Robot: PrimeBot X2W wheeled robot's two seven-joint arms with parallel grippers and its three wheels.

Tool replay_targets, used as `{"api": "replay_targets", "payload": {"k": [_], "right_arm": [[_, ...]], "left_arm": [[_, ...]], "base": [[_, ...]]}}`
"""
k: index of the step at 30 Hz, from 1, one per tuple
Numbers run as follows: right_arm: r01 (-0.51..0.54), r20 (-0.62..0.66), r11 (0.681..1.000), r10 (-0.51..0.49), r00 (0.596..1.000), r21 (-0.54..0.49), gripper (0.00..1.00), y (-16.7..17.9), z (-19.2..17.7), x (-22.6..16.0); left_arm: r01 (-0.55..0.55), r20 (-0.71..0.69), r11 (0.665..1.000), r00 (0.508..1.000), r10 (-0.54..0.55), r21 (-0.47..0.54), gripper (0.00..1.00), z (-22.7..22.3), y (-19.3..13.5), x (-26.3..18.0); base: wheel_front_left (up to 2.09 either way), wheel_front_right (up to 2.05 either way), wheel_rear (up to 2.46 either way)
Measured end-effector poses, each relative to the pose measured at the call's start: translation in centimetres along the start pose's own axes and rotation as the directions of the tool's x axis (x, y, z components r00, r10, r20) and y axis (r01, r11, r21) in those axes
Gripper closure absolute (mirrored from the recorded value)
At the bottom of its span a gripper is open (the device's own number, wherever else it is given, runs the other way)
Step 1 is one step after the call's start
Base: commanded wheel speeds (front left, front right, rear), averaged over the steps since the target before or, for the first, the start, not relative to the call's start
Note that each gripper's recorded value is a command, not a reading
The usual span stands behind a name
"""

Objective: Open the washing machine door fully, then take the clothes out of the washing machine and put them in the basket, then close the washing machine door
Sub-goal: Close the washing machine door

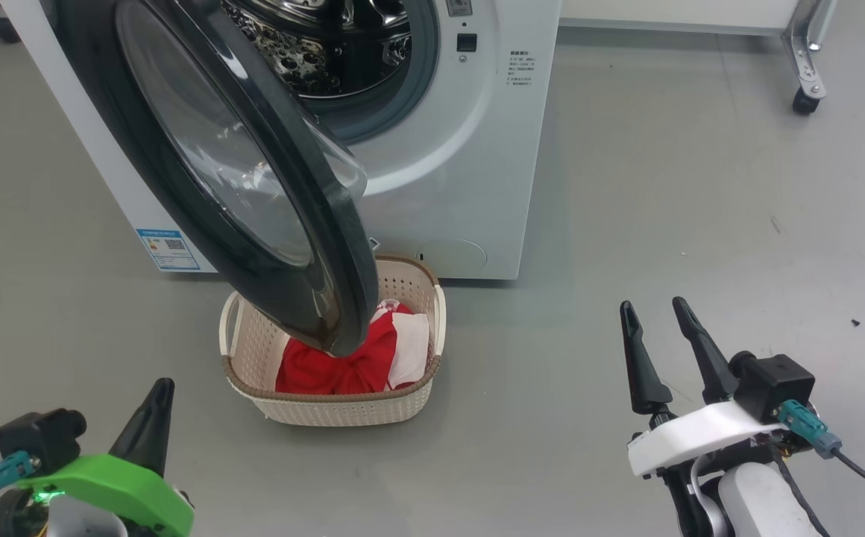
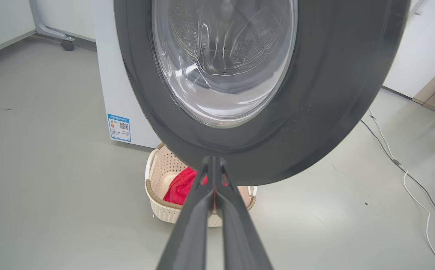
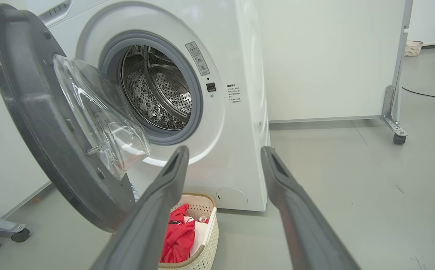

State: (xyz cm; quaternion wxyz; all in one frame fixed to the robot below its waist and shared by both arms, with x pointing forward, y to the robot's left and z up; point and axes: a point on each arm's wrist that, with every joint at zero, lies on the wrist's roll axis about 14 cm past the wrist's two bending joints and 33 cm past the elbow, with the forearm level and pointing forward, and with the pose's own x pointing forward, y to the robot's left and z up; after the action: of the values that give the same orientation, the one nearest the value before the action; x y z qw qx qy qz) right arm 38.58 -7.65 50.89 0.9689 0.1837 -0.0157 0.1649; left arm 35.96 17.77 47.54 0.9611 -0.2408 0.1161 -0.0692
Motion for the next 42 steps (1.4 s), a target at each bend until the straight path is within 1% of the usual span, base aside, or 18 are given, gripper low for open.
{"api": "replay_targets", "payload": {"k": [4,5,11,33,34,35,42], "right_arm": [[0.0,-0.005,1.0,0.0,1.0,0.002,0.0,0.0,-0.2,-0.1],[0.0,-0.005,1.0,0.0,1.0,0.002,0.0,0.1,-0.2,-0.1],[-0.001,-0.002,1.0,0.001,1.0,0.004,0.0,0.1,-0.1,-0.1],[-0.002,-0.004,1.0,0.002,1.0,0.004,0.0,0.1,-0.2,-0.2],[-0.002,-0.004,1.0,0.002,1.0,0.004,0.0,0.1,-0.2,-0.2],[-0.001,-0.005,1.0,0.001,1.0,0.004,0.0,0.1,-0.2,-0.2],[0.002,-0.005,1.0,-0.002,1.0,0.004,0.0,0.0,-0.3,-0.2]], "left_arm": [[-0.013,0.036,0.999,0.999,0.012,0.03,1.0,-0.2,0.3,-0.6],[-0.017,0.056,0.998,0.998,0.014,0.053,1.0,-0.1,0.4,-0.8],[-0.005,0.117,0.998,0.993,-0.002,0.065,1.0,0.3,-0.1,-1.0],[0.004,0.131,0.997,0.991,-0.014,0.073,1.0,-1.2,-0.5,-1.3],[0.003,0.129,0.997,0.992,-0.013,0.073,0.63,-1.3,-0.4,-1.3],[0.002,0.13,0.997,0.991,-0.011,0.074,0.0,-1.3,-0.4,-1.3],[-0.007,0.124,0.997,0.992,-0.002,0.071,0.0,-1.7,-0.1,-1.3]], "base": [[0.0,0.0,0.0],[0.0,0.0,0.0],[0.0,0.0,0.0],[0.0,0.0,0.0],[0.0,0.0,0.0],[0.0,0.0,0.0],[0.0,0.0,0.0]]}}
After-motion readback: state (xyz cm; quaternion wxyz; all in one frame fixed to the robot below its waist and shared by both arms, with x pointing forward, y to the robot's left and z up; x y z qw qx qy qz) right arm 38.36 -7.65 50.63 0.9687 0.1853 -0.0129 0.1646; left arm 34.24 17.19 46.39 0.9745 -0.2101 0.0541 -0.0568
